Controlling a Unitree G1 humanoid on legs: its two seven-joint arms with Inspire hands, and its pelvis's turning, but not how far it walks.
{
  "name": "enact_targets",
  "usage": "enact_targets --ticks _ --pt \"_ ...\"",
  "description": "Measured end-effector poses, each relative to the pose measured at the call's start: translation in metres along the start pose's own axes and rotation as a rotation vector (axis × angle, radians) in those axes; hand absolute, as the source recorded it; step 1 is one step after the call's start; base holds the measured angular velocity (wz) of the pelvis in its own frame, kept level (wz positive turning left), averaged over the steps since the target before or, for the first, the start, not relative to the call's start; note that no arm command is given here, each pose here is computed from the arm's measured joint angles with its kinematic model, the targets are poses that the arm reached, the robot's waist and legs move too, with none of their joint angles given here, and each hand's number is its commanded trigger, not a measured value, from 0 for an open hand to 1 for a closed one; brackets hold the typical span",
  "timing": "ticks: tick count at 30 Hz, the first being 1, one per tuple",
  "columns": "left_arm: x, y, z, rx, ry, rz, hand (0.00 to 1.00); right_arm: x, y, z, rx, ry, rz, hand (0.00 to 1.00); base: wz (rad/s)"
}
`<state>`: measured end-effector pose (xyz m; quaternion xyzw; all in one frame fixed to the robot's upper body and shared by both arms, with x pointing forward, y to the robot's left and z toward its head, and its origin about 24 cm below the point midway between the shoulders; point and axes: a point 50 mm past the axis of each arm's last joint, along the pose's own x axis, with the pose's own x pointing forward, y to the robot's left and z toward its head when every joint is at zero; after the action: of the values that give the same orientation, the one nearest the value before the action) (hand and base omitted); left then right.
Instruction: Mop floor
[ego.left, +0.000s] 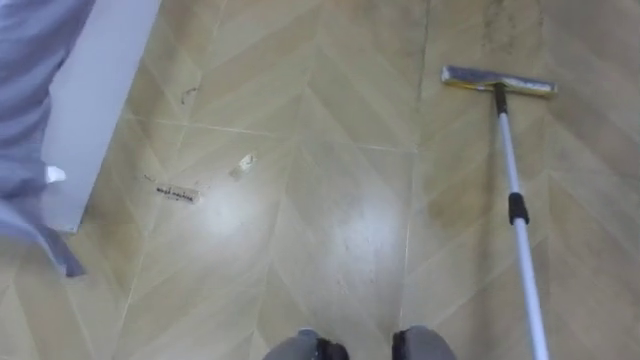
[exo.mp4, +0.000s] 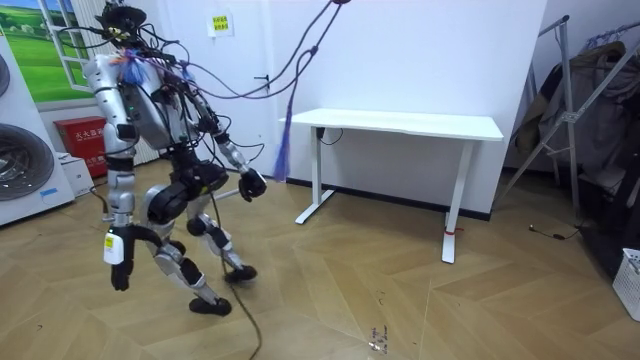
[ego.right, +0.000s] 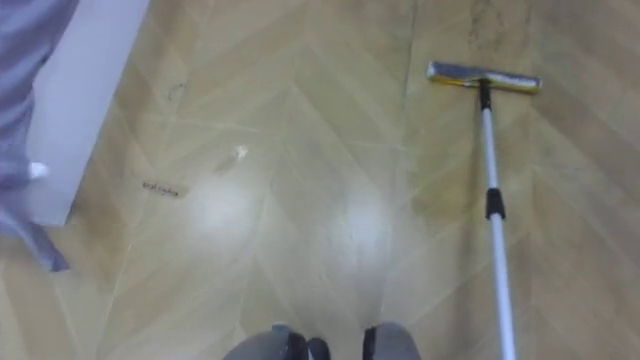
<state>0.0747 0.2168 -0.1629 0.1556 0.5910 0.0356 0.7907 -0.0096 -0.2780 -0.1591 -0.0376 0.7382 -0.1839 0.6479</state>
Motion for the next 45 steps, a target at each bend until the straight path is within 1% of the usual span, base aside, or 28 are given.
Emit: enact_targets --ticks 3,5,7,8,10,11,13,14,16,17,19,20,22,23,24,25,28,31,32,35,37,38,40,41,42,43,45 --pt "-0.001 0.0 -0.01 0.001 0.055 0.001 0.0 -0.003 0.002 0.014 0.003 -0.001 -0.005 1.0 0.03" --pt "-0.001 0.002 -0.014 -0.024 0.086 0.003 0.0 -0.006 0.001 0.031 0.008 -0.024 -0.008 1.0 0.17" --pt "0.0 0.009 -0.015 -0.062 0.098 0.022 0.0 -0.016 -0.002 0.066 0.018 -0.087 -0.021 1.0 0.1" --pt "0.0 0.01 -0.017 -0.068 0.105 0.03 0.0 -0.019 -0.003 0.076 0.02 -0.11 -0.022 1.0 -0.04" --pt "-0.001 0.01 -0.018 -0.08 0.111 0.036 0.0 -0.034 -0.011 0.117 0.048 -0.222 -0.001 1.0 -0.07" --pt "-0.001 0.01 -0.017 -0.078 0.106 0.035 0.0 -0.037 -0.013 0.122 0.054 -0.244 0.006 1.0 -0.06" --pt "-0.003 0.008 -0.022 -0.075 0.106 0.018 0.0 -0.049 -0.011 0.149 0.071 -0.36 0.05 1.0 -0.12" --pt "-0.003 0.008 -0.023 -0.075 0.106 0.013 0.0 -0.05 -0.009 0.151 0.075 -0.372 0.064 1.0 0.0" --pt "-0.006 0.005 -0.036 -0.078 0.129 -0.019 0.0 -0.045 -0.006 0.142 0.082 -0.352 0.107 1.0 0.02" --pt "-0.006 0.004 -0.036 -0.078 0.133 -0.029 0.0 -0.042 -0.007 0.136 0.084 -0.337 0.11 1.0 0.17" --pt "-0.006 0.003 -0.035 -0.072 0.127 -0.054 0.0 -0.024 -0.019 0.093 0.088 -0.223 0.081 1.0 0.33" --pt "-0.005 0.003 -0.033 -0.069 0.12 -0.053 0.0 -0.021 -0.023 0.082 0.089 -0.188 0.067 1.0 0.2" --pt "-0.004 0.003 -0.026 -0.036 0.086 -0.047 0.0 -0.009 -0.037 0.036 0.071 -0.068 0.016 1.0 0.2" --pt "-0.004 0.004 -0.024 -0.045 0.074 -0.043 0.0 -0.007 -0.038 0.024 0.07 -0.04 0.011 1.0 0.11" --pt "-0.004 0.005 -0.02 -0.041 0.049 -0.033 0.0 -0.004 -0.037 0.005 0.068 0.006 0.011 1.0 -0.13" --pt "-0.003 0.006 -0.017 -0.044 0.034 -0.025 0.0 -0.001 -0.033 -0.008 0.066 0.037 0.018 1.0 -0.19" --pt "-0.003 0.006 -0.013 -0.049 0.016 -0.012 0.0 0.001 -0.014 -0.021 0.057 0.069 0.046 1.0 -0.14" --pt "-0.004 0.004 -0.014 -0.051 0.019 -0.015 0.0 0.001 -0.002 -0.018 0.048 0.074 0.056 1.0 -0.09" --pt "-0.004 0.003 -0.015 -0.049 0.03 -0.017 0.0 0.001 -0.003 -0.018 0.048 0.076 0.054 1.0 0.06" --pt "-0.003 0.003 -0.014 -0.046 0.044 -0.017 0.0 -0.004 -0.002 0.015 0.056 0.02 0.047 1.0 0.18" --pt "-0.003 0.006 -0.014 -0.107 0.048 -0.02 0.0 -0.013 -0.011 0.056 0.076 -0.057 0.027 1.0 0.26" --pt "-0.004 0.007 -0.014 -0.122 0.047 -0.019 0.0 -0.017 -0.015 0.068 0.078 -0.084 0.019 1.0 0.07" --pt "-0.005 0.011 -0.02 -0.157 0.062 0.003 0.0 -0.035 -0.026 0.115 0.098 -0.223 -0.002 1.0 -0.05" --pt "-0.006 0.012 -0.021 -0.15 0.063 0.005 0.0 -0.039 -0.027 0.125 0.109 -0.261 0.001 1.0 0.14" --pt "-0.007 0.014 -0.023 -0.135 0.061 0.007 0.0 -0.049 -0.028 0.146 0.127 -0.332 0.018 1.0 0.17" --pt "-0.007 0.016 -0.024 -0.135 0.056 0.009 0.0 -0.056 -0.027 0.16 0.145 -0.39 0.043 1.0 0.12" --pt "-0.008 0.016 -0.025 -0.131 0.054 0.0 0.0 -0.065 -0.02 0.175 0.159 -0.456 0.083 1.0 0.0"
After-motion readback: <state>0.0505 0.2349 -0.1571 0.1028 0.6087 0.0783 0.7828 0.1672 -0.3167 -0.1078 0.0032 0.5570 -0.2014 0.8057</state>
